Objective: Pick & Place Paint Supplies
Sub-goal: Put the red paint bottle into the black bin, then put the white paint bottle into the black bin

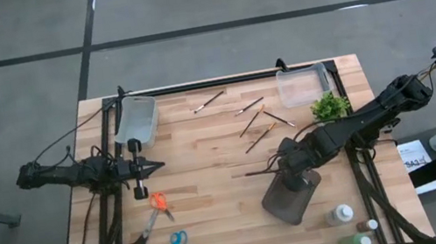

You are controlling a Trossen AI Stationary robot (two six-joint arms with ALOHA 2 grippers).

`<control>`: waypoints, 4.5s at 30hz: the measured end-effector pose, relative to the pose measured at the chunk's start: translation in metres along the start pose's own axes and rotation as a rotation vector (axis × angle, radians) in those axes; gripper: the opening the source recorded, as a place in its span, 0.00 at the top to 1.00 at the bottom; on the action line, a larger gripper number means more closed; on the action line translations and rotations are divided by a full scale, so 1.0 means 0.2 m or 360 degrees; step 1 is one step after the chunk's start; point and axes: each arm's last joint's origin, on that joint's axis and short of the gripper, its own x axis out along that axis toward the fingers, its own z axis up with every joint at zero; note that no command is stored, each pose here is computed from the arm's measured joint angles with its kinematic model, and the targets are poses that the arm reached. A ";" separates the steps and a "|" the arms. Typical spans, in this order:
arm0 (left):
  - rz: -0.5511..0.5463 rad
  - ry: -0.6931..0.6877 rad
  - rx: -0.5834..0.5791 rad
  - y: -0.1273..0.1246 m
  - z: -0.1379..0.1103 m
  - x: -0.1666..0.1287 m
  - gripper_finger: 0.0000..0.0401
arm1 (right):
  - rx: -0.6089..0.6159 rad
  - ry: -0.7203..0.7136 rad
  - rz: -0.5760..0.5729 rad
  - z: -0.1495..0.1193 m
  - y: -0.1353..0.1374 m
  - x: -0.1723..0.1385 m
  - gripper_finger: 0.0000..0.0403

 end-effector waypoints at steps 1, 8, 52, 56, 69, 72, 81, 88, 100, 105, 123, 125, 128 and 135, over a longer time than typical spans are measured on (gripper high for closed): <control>0.0000 0.0000 0.0000 0.00 0.00 0.00 1.00 | 0.0003 0.0000 0.0001 0.00 0.00 0.00 0.27; 0.0000 -0.0001 0.0000 0.00 0.00 0.00 1.00 | 0.0051 -0.0003 0.0008 0.00 0.00 0.00 0.27; -0.0001 -0.0001 0.0000 0.00 0.00 0.00 1.00 | -0.0189 -0.0029 0.0191 -0.37 0.21 -0.52 0.27; 0.0000 -0.0001 0.0000 0.00 0.00 0.00 1.00 | -0.0128 0.0000 0.0113 -0.45 0.25 -0.52 0.27; 0.0000 -0.0001 0.0000 0.00 0.00 0.00 1.00 | -0.0045 0.0037 0.0011 -0.64 0.42 -0.65 0.27; 0.0000 -0.0001 0.0000 0.00 0.00 0.00 1.00 | -0.0055 0.0050 0.0067 -0.69 0.44 -0.68 0.27; -0.0001 -0.0001 0.0000 0.00 0.00 0.00 1.00 | -0.0017 0.0053 0.0065 -0.83 0.42 -0.69 0.27; 0.0000 -0.0001 0.0000 0.00 0.00 0.00 1.00 | 0.0027 0.0049 -0.0020 -0.88 0.39 -0.63 0.27; -0.0001 -0.0001 0.0000 0.00 0.00 0.00 1.00 | 0.0039 0.0038 -0.0138 -0.90 0.37 -0.54 0.27; 0.0000 -0.0001 0.0000 0.00 0.00 0.00 1.00 | 0.0031 0.0026 -0.0174 -0.90 0.36 -0.51 0.27; -0.0001 -0.0001 0.0000 0.00 0.00 0.00 1.00 | 0.0049 0.0011 -0.0245 -0.90 0.32 -0.46 0.27; -0.0001 -0.0001 0.0000 0.00 0.00 0.00 1.00 | 0.0049 0.0011 -0.0242 -0.91 0.32 -0.45 0.27; 0.0000 -0.0001 0.0000 0.00 0.00 0.00 1.00 | 0.0044 0.0002 -0.0239 -0.90 0.32 -0.45 0.27; 0.0000 -0.0001 0.0000 0.00 0.00 0.00 1.00 | 0.0053 0.0025 -0.0144 -0.87 0.26 -0.53 0.27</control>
